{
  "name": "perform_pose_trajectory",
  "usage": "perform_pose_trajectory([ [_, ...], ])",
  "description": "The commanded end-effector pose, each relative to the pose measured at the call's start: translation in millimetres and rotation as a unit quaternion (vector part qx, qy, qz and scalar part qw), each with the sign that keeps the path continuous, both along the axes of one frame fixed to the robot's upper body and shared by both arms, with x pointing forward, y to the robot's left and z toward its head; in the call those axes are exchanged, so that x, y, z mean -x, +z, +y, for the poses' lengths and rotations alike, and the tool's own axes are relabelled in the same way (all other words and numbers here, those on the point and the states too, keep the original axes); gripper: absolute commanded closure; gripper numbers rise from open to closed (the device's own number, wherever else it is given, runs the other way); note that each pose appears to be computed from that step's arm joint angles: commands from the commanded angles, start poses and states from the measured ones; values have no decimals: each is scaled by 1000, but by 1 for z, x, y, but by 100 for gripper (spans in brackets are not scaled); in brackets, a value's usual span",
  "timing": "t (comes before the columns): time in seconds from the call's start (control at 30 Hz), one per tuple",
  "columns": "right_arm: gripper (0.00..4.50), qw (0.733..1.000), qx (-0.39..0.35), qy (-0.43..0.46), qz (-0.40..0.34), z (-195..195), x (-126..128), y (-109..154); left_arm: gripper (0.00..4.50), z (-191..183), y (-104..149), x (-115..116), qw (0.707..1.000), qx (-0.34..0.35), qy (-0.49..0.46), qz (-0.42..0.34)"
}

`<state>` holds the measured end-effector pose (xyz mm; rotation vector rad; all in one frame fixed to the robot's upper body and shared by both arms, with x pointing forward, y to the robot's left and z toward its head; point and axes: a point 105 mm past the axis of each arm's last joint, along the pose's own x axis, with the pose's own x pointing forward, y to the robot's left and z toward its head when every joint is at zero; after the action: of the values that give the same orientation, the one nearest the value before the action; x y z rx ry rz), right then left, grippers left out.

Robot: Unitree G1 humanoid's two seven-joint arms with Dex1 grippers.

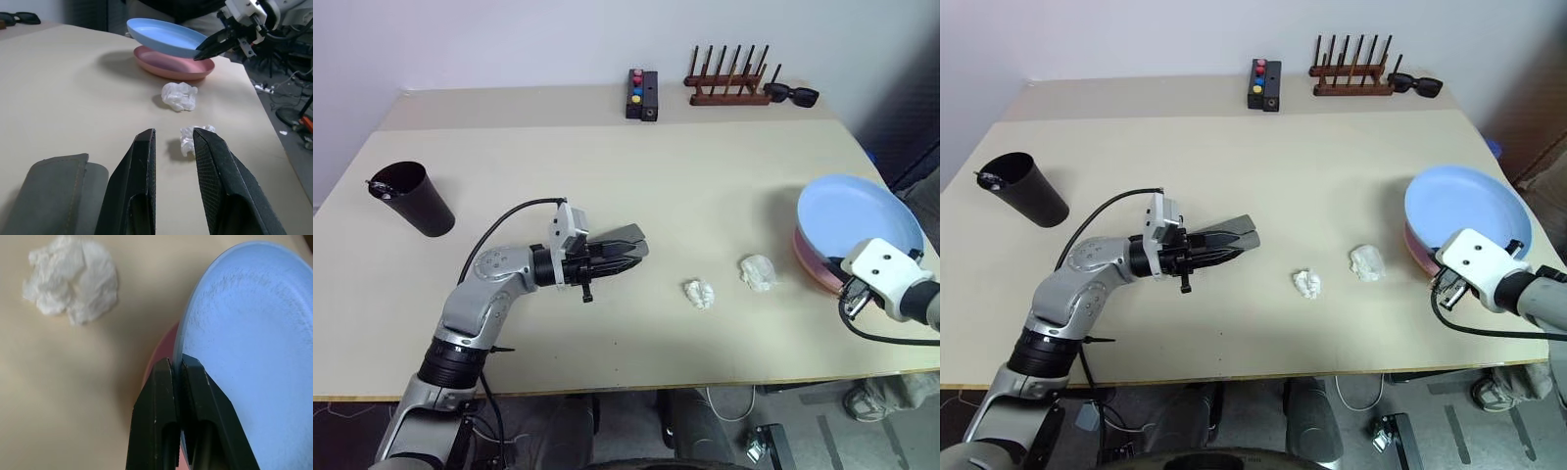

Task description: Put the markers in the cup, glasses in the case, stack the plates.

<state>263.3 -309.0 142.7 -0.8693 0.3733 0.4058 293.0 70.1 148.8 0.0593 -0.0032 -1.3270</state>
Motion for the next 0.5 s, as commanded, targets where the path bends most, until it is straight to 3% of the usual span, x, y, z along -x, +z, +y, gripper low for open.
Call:
perform_pose_trajectory([
  [0.03, 384, 999, 13, -24, -19, -11, -7, 7, 333, -1, 8, 1, 1000, 6, -1, -24],
  [0.1, 308, 1000, 14, -23, -16, -13, -9, 7, 333, 1, 7, 2, 1000, 8, 5, -21],
  [0.27, 53, 999, 0, 18, -38, 5, -19, 21, 333, 5, 6, 2, 1000, 8, 20, -21],
  [0.5, 53, 988, -117, 93, -23, 52, -18, 27, 333, 8, 5, 1, 999, 11, 34, -22],
])
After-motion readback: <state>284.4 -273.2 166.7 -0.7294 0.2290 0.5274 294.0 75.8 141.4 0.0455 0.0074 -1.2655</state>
